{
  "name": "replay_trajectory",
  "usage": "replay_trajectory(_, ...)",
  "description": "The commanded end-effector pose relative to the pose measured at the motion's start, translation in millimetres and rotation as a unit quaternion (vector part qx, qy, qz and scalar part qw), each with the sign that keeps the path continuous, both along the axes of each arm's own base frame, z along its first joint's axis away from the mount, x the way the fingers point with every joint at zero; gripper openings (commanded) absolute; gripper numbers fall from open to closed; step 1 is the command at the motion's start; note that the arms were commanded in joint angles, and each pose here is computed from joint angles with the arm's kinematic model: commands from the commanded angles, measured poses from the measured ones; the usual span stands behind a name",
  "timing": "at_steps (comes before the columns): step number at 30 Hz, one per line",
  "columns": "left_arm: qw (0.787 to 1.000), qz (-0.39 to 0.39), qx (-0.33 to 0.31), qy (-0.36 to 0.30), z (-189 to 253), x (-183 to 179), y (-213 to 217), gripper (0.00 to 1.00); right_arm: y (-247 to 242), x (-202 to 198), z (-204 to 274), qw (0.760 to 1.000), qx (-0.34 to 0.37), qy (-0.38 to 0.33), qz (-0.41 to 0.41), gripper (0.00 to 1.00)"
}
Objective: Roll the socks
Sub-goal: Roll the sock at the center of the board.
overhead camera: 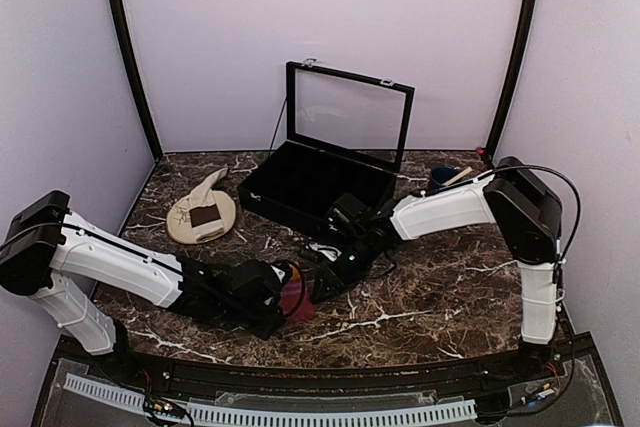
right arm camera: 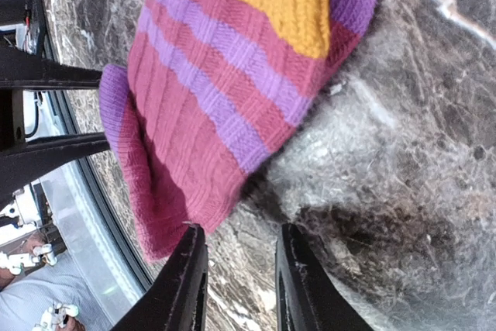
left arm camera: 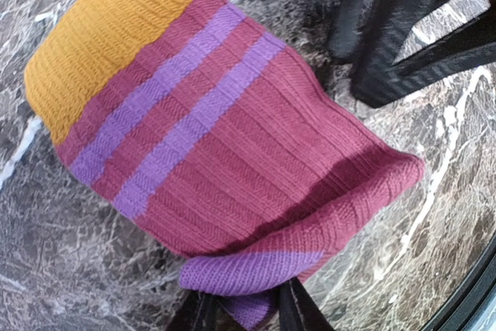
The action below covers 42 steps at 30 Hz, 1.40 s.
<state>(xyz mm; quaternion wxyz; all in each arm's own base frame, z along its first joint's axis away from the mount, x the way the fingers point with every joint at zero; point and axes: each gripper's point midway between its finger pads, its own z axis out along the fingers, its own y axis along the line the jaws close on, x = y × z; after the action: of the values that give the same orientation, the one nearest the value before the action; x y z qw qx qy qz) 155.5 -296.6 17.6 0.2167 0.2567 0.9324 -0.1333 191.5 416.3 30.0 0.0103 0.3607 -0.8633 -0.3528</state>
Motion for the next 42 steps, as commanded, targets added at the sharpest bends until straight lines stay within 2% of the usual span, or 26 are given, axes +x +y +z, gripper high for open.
replay_trajectory(1,0.997,0.006,0.063,0.048,-25.3,-18.6,38.9,0.29,3.7,10.2,20.5,0.999,0.035,-0.034,-0.013,0.29)
replay_trajectory(6,0.997,0.0,0.053,0.057,-22.9,-19.0,35.2,0.3,2.0,13.0,37.6,0.995,0.065,-0.075,-0.011,0.29)
replay_trajectory(9,0.997,-0.003,0.05,0.061,-20.5,-17.1,33.1,0.3,-3.8,16.4,52.1,0.989,0.08,-0.121,-0.01,0.29)
replay_trajectory(16,0.996,-0.01,0.023,0.085,-14.5,-10.8,29.5,0.29,-25.5,-2.3,52.5,0.97,0.073,-0.232,0.019,0.29)
replay_trajectory(20,0.995,-0.013,0.009,0.103,-9.6,-5.4,28.2,0.29,-29.6,-12.5,52.5,0.944,0.058,-0.322,0.034,0.29)
replay_trajectory(24,0.992,-0.015,0.0,0.126,-8.4,0.1,29.4,0.29,-22.9,-29.8,64.6,0.907,0.065,-0.413,0.058,0.29)
replay_trajectory(30,0.986,-0.029,-0.006,0.163,-10.7,1.5,28.0,0.28,-4.7,-49.6,72.0,0.86,0.06,-0.497,0.1,0.29)
replay_trajectory(35,0.98,-0.037,-0.019,0.193,-14.5,0.7,25.2,0.27,16.7,-63.7,56.5,0.826,0.038,-0.542,0.151,0.29)
replay_trajectory(42,0.974,-0.038,-0.035,0.219,-16.9,1.9,24.4,0.25,32.3,-64.4,47.4,0.8,0.033,-0.572,0.179,0.29)
